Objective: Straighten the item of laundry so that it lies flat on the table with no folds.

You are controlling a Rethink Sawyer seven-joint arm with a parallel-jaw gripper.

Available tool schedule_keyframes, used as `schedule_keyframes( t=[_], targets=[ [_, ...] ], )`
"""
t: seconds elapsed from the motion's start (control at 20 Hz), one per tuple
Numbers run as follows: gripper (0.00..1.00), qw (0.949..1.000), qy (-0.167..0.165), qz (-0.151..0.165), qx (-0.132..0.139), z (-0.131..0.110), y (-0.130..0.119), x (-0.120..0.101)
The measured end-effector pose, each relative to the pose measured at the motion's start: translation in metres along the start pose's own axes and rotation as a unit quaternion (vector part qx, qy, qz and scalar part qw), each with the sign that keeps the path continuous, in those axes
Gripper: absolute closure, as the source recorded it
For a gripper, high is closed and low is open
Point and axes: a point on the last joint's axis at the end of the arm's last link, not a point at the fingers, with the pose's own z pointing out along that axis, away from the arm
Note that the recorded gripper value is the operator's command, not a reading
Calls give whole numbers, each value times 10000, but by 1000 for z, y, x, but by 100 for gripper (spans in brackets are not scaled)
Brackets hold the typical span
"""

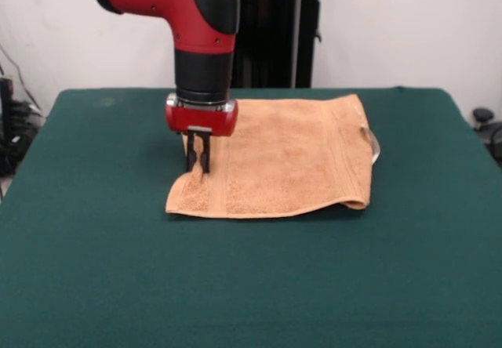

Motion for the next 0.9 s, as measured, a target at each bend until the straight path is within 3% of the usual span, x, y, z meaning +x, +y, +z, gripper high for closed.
schedule_keyframes(
  t=[0.5,0.9],
  targets=[
    [100,10000,-1,-33,25,0,1,0],
    [100,9993,5,-297,216,-3,6,-1]
  ],
)
